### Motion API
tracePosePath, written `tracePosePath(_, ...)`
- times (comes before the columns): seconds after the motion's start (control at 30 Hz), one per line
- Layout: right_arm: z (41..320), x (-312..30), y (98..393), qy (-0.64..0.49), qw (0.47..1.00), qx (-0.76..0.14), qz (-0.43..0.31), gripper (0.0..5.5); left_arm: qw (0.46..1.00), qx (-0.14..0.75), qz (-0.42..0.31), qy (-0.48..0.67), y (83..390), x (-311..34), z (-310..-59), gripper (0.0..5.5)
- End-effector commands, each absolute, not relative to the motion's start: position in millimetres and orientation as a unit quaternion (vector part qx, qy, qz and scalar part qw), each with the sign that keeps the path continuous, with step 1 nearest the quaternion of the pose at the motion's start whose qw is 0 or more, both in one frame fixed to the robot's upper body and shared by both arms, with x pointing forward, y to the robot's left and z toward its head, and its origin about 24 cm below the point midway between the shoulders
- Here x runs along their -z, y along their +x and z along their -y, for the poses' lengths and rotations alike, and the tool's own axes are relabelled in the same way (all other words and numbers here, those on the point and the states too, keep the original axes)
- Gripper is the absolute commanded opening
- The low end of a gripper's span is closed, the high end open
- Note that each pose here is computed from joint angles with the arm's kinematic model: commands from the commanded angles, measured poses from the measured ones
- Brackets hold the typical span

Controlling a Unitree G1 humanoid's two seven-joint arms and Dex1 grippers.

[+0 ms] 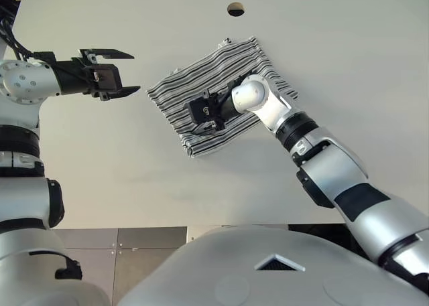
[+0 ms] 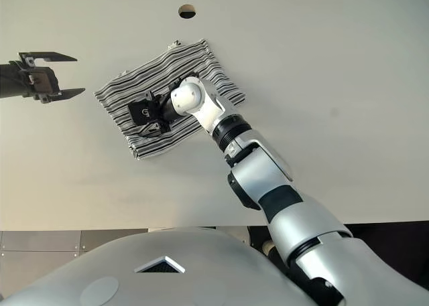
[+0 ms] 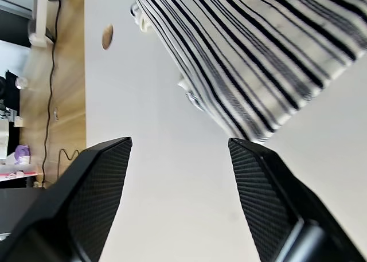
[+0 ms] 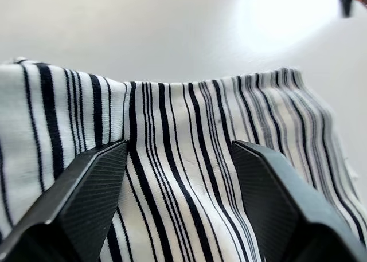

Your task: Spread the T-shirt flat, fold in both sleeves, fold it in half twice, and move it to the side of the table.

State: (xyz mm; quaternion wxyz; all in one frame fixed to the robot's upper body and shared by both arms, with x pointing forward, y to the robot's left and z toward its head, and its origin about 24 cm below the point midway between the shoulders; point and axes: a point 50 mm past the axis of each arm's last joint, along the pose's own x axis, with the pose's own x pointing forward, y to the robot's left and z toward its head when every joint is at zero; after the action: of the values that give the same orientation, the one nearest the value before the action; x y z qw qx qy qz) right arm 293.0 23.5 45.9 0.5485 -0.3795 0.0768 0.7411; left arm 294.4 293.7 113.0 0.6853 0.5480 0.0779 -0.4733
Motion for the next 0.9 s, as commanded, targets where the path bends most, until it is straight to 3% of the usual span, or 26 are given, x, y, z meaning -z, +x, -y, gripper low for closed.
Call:
tracePosePath(0.03, 48, -32, 285, -0.415, 0.43, -0.757, -0.264, 3.33, 0.681, 0.475, -0.044, 0.555, 300, -125, -282, 3.13)
tracePosePath(0.17, 98, -70, 303, -0.471, 0.402, -0.719, -0.317, 3.33, 0.677, 0.483, -0.031, 0.554, 301, -125, -273, 3.13)
tracePosePath(0.3, 113, -87, 308, -0.461, 0.421, -0.704, -0.34, 3.33, 0.675, 0.487, -0.03, 0.553, 302, -125, -268, 3.13)
tracePosePath(0.4, 113, -95, 311, -0.438, 0.441, -0.704, -0.344, 3.33, 0.673, 0.489, -0.031, 0.554, 304, -124, -265, 3.13)
tracePosePath(0.73, 101, -169, 358, -0.338, 0.581, -0.676, -0.301, 3.33, 0.671, 0.496, -0.028, 0.551, 309, -122, -258, 3.13)
tracePosePath(0.9, 91, -146, 381, -0.401, 0.66, -0.585, -0.249, 3.33, 0.674, 0.493, -0.025, 0.549, 309, -122, -258, 3.13)
